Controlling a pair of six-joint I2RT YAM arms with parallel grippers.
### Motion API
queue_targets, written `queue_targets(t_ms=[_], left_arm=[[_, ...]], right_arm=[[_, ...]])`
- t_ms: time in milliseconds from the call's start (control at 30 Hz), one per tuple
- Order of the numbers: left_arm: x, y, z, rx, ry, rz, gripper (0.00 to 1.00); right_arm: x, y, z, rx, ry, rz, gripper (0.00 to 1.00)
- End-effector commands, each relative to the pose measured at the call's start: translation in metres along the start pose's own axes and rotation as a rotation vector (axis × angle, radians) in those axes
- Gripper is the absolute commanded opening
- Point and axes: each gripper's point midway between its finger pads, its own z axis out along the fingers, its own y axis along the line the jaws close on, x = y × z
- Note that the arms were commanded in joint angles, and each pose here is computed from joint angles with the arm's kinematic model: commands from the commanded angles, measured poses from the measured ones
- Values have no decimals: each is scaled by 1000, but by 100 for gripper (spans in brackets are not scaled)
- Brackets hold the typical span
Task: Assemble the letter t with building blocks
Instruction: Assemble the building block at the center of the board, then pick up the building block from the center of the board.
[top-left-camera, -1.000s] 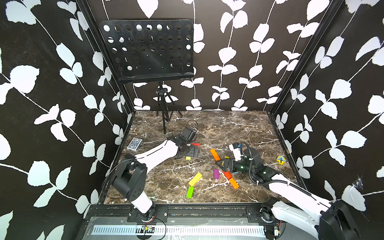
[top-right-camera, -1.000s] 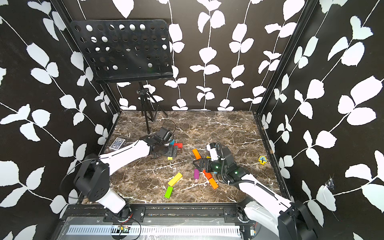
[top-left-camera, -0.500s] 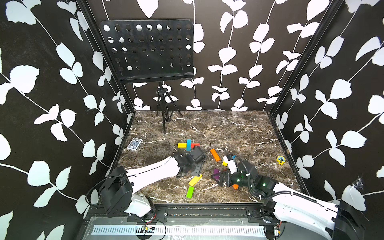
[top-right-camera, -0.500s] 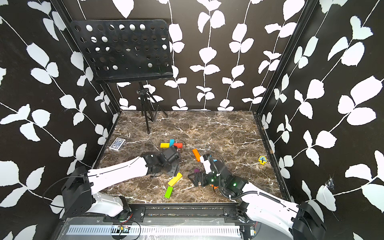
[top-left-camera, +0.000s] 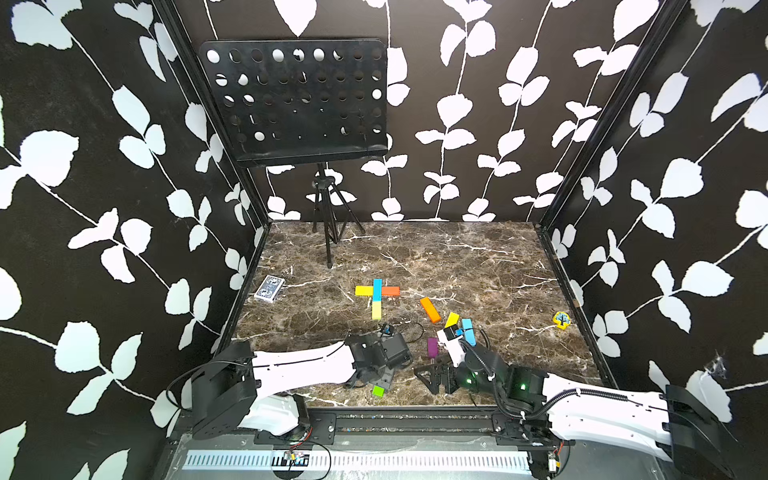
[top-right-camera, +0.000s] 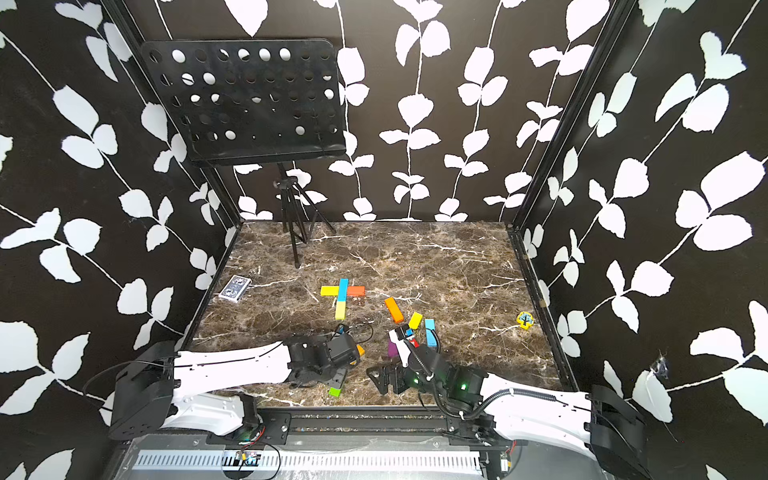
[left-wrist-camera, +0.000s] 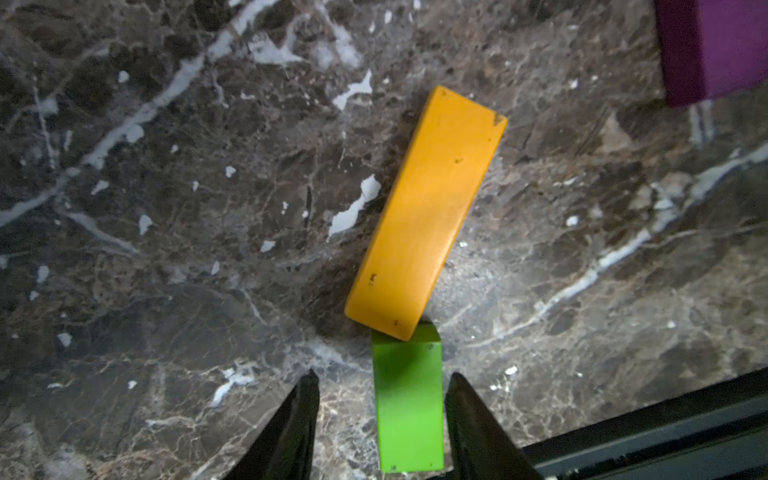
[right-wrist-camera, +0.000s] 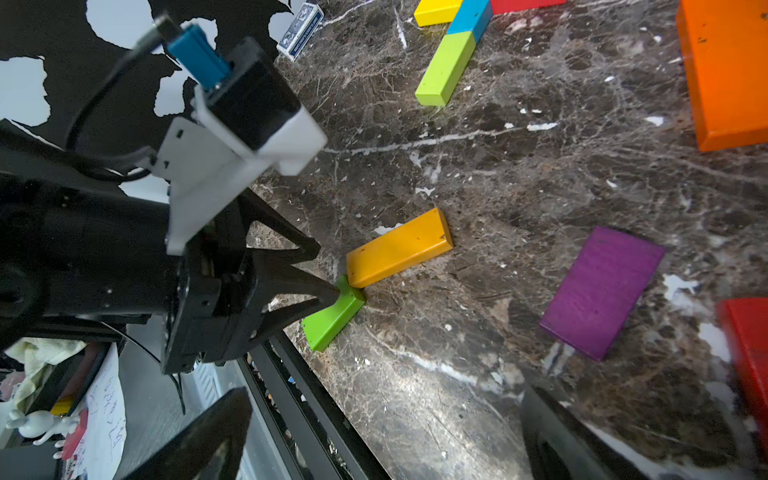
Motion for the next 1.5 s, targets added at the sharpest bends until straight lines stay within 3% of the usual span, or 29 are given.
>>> queue_targets(t_ms=[0,1033,1467], left_arm=[[5,-5,-4,24,-11,-24,52],[36,-3,30,-33,64,-37,44],[46,8,28,-71,107,-4,22]], right_arm=[[-9,1,-2,1,-63,20,99],[2,-11,-15,14,-67,12,99],[2,-11,-18,4,-74,15,99]])
